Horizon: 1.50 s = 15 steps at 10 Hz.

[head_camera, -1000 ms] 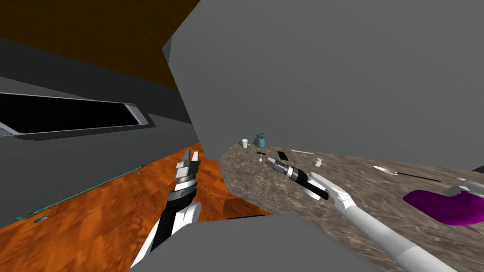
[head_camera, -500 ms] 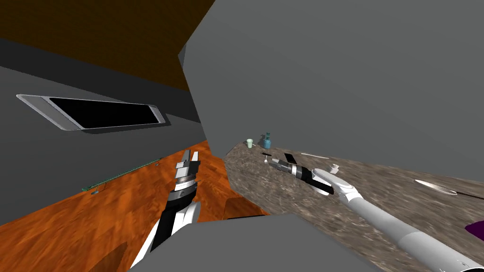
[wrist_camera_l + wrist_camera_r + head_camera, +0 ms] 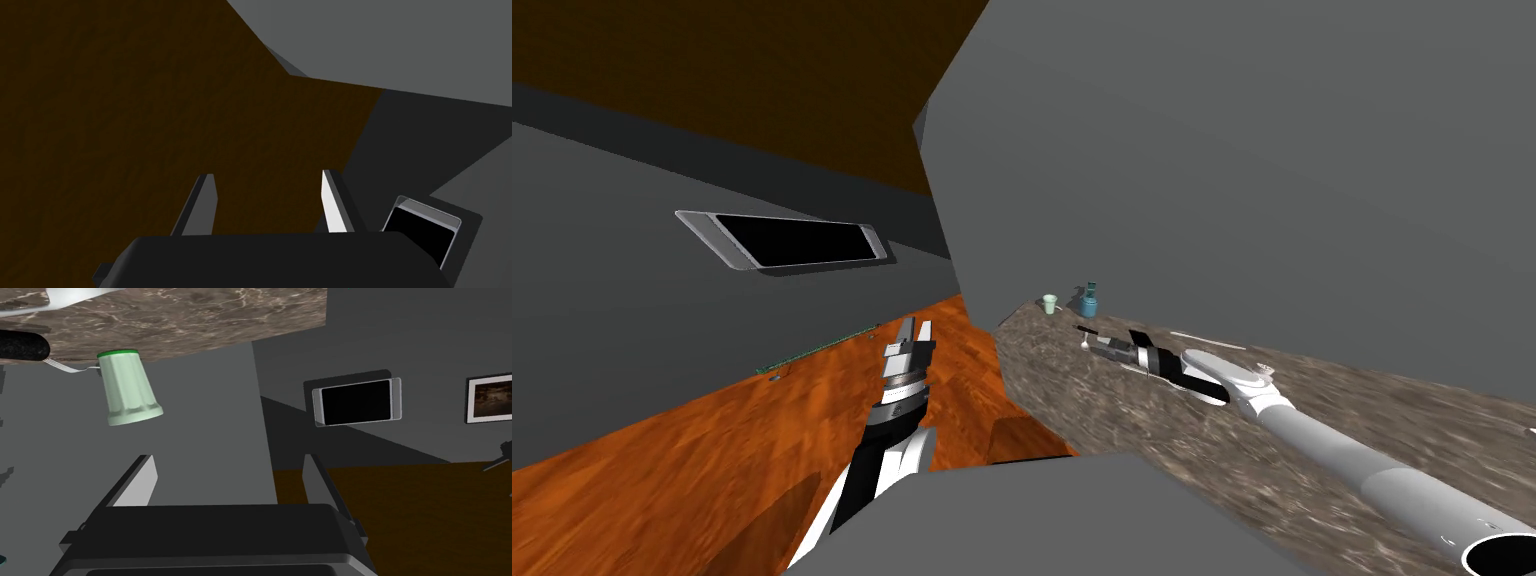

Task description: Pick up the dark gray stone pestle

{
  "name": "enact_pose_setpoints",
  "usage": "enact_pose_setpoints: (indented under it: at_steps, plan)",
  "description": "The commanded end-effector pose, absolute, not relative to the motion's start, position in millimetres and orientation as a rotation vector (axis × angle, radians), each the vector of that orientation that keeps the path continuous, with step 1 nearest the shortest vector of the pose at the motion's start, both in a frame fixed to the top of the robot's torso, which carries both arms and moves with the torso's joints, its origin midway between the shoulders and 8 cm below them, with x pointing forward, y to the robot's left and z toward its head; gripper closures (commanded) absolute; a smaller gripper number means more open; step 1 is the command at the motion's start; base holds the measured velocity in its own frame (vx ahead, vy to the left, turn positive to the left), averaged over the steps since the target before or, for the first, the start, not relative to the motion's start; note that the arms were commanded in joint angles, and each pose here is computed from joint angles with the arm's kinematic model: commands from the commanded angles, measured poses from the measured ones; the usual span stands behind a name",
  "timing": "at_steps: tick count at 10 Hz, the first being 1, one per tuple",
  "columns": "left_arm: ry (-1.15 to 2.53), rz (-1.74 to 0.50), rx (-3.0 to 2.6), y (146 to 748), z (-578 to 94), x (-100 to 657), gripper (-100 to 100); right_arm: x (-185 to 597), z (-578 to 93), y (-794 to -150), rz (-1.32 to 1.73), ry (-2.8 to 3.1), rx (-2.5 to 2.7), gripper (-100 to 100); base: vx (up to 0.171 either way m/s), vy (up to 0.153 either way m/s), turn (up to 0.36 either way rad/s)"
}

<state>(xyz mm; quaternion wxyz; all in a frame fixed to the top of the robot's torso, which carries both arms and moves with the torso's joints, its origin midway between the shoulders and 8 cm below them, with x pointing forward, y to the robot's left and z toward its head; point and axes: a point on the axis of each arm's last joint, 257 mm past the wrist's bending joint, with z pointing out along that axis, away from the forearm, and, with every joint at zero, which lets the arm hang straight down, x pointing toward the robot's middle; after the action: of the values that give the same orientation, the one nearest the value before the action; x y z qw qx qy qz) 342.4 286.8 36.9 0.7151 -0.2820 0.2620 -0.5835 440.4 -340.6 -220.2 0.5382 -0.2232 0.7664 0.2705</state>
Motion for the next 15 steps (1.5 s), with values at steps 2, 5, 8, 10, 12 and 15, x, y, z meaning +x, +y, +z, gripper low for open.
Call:
enact_pose_setpoints:
  at_steps: [2, 5, 8, 10, 12, 15]
  plan:
    - [0.580, -1.292, -0.624, 286.8, 36.9, 342.4, 0, 438.7, -234.3, -371.2, 0.568, 1.892, -0.577, -100, 0.012, 0.004, 0.220]
    - [0.580, -1.292, -0.624, 286.8, 36.9, 342.4, 0, 432.8, -249.3, -421.1, 0.447, 2.004, -0.651, -100, 0.015, 0.003, 0.219]
    - [0.580, -1.292, -0.624, 286.8, 36.9, 342.4, 0, 424.0, -262.4, -461.1, 0.371, 2.088, -0.648, -100, 0.019, -0.004, 0.209]
    - [0.580, -1.292, -0.624, 286.8, 36.9, 342.4, 0, 414.8, -269.2, -489.2, 0.315, 2.152, -0.663, -100, 0.026, -0.006, 0.204]
    - [0.580, -1.292, -0.624, 286.8, 36.9, 342.4, 0, 403.5, -275.1, -516.4, 0.263, 2.217, -0.674, -100, 0.021, -0.006, 0.224]
    - [0.580, -1.292, -0.625, 286.9, 36.8, 342.4, 0, 380.5, -282.0, -555.8, 0.189, 2.326, -0.709, -100, 0.032, -0.012, 0.230]
